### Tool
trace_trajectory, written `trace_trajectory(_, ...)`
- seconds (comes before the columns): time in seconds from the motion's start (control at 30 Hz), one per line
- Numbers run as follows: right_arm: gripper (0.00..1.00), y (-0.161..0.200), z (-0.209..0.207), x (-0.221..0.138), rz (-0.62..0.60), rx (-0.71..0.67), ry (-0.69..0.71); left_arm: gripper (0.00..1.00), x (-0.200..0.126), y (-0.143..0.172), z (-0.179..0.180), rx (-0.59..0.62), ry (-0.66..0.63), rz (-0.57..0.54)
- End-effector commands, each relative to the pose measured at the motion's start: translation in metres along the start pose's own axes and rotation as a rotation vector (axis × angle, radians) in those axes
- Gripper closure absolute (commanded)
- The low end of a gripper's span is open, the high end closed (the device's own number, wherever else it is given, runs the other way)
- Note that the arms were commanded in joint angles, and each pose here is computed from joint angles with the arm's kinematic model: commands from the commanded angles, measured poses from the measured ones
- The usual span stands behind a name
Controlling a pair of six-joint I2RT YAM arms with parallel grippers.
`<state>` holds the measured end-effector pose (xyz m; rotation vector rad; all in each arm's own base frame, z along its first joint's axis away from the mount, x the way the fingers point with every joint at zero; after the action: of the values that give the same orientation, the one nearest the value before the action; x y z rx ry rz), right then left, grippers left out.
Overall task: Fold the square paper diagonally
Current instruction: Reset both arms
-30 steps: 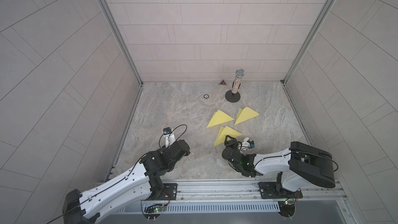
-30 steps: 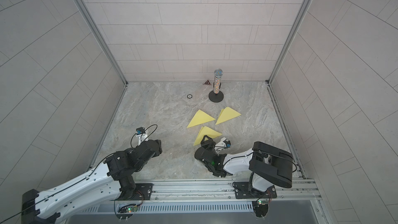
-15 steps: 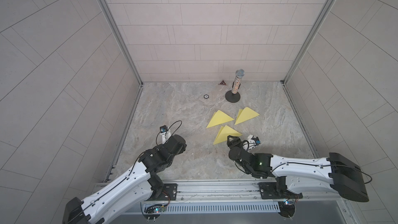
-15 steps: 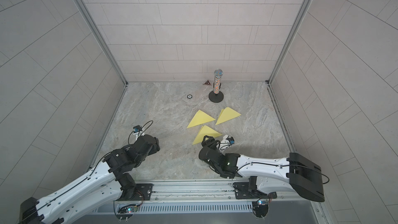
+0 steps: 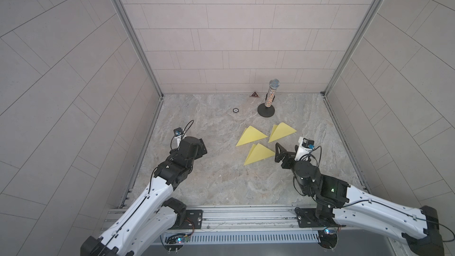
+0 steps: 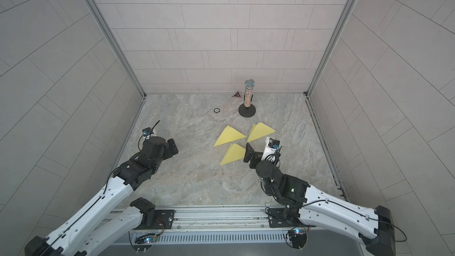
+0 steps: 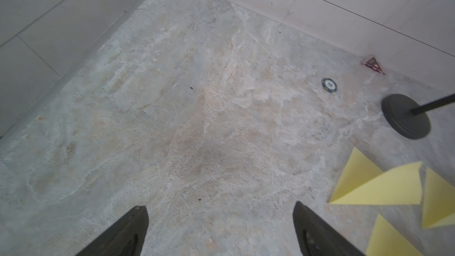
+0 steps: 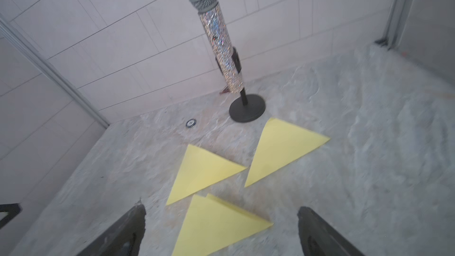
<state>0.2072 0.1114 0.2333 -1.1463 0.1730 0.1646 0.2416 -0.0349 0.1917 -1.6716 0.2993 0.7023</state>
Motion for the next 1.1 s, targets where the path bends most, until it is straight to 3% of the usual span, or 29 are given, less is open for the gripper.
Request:
trace_trajectory(0.0,0.01,-0.007,-0.03,0.028,-0.004,-0.254,0.067,0.0,0.018,-0.021,0.012,0.005,-0.108,-0.085)
trace_trajectory(0.1,0.01,-0.011,-0.074,0.062,0.029,-0.168,0.164,0.0,0.044,-0.028,0.011,0.066,-0.097,-0.068)
trace_trajectory(0.23,0.01,-0.016,-0.115,0.091,-0.018,-0.162,0.297,0.0,0.07,-0.029,0.031,-0.052,-0.134,-0.068)
trace_trajectory(0.27,0.01,-0.018,-0.118,0.098,-0.043,-0.19,0.325,0.03,0.074,-0.031,0.03,-0.037,-0.1,-0.096)
trace_trajectory(0.33,0.01,-0.016,-0.125,0.11,-0.031,-0.265,0.361,0.13,0.076,-0.035,0.018,0.116,-0.017,-0.14)
trace_trajectory(0.37,0.01,-0.013,-0.128,0.116,-0.017,-0.294,0.381,0.13,0.076,-0.035,0.017,0.145,-0.008,-0.146)
trace_trajectory(0.43,0.01,-0.005,-0.138,0.125,-0.02,-0.305,0.401,0.13,0.078,-0.038,0.027,0.141,-0.099,-0.156)
trace_trajectory(0.53,0.01,0.01,-0.155,0.132,0.004,-0.308,0.406,0.12,0.088,-0.034,0.028,0.222,-0.122,-0.144)
trace_trajectory(0.77,0.01,0.004,-0.177,0.136,-0.063,-0.257,0.385,0.12,0.129,-0.014,0.026,0.256,-0.133,-0.108)
trace_trajectory(0.93,0.01,0.021,-0.183,0.147,-0.082,-0.232,0.31,0.12,0.147,-0.017,0.018,0.275,-0.098,-0.095)
trace_trajectory(1.07,0.01,0.025,-0.178,0.155,0.008,-0.249,0.278,0.12,0.15,-0.018,0.016,0.306,-0.052,-0.073)
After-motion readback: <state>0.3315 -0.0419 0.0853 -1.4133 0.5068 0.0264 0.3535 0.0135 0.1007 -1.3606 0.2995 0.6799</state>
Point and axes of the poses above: each gripper's point midway between its finger pads, its own x axis out along the fingers, its own z axis along the line the jaws close on, y = z × x, the point moved 4 cm from there along -x, back along the fingers, and after that the axes turned 7 degrees about x, right-handed, at the moved point
